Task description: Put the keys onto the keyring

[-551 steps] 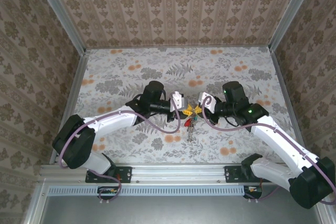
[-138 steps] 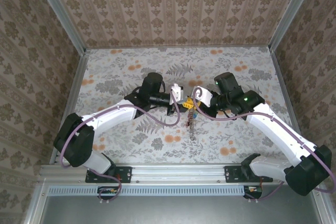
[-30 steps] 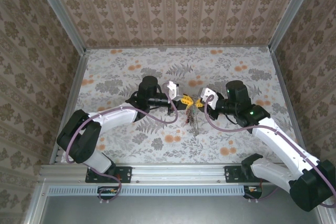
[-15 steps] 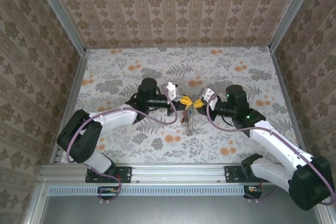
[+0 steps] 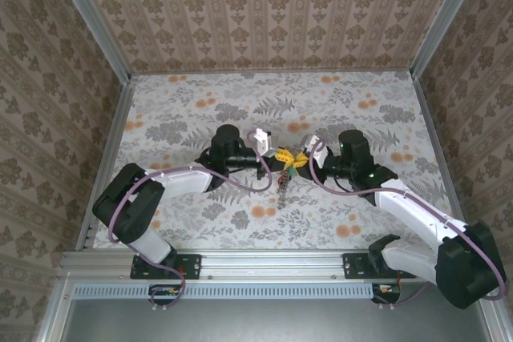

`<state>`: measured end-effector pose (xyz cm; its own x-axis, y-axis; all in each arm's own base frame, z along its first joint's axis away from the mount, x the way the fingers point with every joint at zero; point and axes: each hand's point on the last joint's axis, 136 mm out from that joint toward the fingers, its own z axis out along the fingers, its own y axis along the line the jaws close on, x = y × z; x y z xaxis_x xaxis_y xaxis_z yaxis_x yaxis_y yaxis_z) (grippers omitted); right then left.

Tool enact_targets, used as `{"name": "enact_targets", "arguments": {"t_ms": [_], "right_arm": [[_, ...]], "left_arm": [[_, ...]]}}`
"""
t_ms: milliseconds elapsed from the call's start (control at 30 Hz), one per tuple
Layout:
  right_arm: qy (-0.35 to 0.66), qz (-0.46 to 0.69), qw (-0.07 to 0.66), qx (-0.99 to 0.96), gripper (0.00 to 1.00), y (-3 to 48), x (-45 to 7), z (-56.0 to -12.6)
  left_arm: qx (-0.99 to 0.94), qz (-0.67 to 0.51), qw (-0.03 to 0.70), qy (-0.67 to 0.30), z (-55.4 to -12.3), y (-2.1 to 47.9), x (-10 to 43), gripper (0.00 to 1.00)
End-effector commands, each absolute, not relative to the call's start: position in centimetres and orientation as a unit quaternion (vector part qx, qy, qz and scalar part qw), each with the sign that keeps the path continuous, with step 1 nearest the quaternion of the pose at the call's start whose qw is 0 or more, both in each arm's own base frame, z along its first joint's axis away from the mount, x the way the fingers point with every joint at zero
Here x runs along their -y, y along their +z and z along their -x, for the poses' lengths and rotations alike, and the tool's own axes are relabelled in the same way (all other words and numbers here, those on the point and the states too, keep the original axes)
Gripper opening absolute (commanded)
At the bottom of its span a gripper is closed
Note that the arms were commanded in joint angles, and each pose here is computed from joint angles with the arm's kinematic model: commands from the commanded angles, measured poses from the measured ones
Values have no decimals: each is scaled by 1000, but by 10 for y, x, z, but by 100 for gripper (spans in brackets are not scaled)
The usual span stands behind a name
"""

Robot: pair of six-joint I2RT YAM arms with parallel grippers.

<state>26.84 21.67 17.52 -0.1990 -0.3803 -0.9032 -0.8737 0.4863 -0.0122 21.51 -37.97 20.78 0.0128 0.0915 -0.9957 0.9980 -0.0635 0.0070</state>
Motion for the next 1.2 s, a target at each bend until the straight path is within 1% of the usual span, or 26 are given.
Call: {"name": "enact_targets", "arguments": {"t_ms": [0, 100, 167, 233, 333, 433, 533, 667, 1033, 1100, 1133, 1167], "right_arm": [[266, 427, 448, -739, 30, 168, -212, -260], [227, 430, 465, -740, 35, 179, -202, -263], [199, 442, 463, -742, 39, 183, -195, -262], [180, 457, 456, -742, 40, 187, -191, -259], [180, 481, 454, -729, 42, 196, -192, -252], [194, 487, 473, -708, 42, 211, -198, -251], [207, 490, 491, -690, 37, 222, -205, -254], [211, 493, 489, -688, 29, 220, -210, -262], [232, 488, 499, -677, 27, 222, -220, -271], [234, 488, 500, -676, 26, 223, -221, -271], [235, 489, 499, -676, 24, 222, -221, -271], [235, 489, 498, -676, 20, 221, -222, -271]], "left_arm": [[-449, -538, 515, -495, -215, 244, 381, 0], [-451, -540, 512, -492, -215, 242, 380, 0], [-453, -541, 511, -492, -215, 241, 379, 0], [-452, -543, 508, -493, -214, 241, 379, 0], [-451, -545, 504, -495, -212, 242, 380, 0], [-449, -547, 504, -496, -212, 244, 380, 0], [-447, -548, 501, -499, -211, 245, 380, 0], [-445, -548, 501, -501, -210, 247, 380, 0], [-443, -551, 501, -500, -208, 250, 380, 0], [-443, -552, 499, -500, -208, 250, 380, 0], [-442, -552, 500, -500, -208, 250, 380, 0], [-442, -552, 499, -500, -207, 250, 380, 0]]}}
